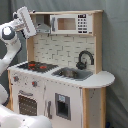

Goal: Play with the kitchen

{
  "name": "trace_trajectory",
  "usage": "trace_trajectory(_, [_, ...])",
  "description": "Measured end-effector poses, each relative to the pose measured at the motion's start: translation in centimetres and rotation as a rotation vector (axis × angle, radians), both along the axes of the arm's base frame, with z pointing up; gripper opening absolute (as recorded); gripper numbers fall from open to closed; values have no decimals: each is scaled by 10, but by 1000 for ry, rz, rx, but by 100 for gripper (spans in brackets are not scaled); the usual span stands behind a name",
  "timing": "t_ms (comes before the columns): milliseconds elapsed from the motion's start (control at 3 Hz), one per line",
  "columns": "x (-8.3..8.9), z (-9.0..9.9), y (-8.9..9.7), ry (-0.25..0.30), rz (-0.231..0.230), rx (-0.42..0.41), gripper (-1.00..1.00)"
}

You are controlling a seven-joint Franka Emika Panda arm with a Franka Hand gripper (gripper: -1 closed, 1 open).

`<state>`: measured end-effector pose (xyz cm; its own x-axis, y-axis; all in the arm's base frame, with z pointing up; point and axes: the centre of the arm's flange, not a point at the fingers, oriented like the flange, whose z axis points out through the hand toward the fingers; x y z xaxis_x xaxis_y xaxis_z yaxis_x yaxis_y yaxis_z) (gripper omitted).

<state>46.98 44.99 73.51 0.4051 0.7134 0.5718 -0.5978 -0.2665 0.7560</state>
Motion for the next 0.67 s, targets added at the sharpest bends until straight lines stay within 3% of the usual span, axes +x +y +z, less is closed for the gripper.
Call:
trace_trajectory(333, [10, -6, -16, 5, -60, 55, 100])
trace_trajectory(667, [11, -6, -17, 5, -63, 57, -100])
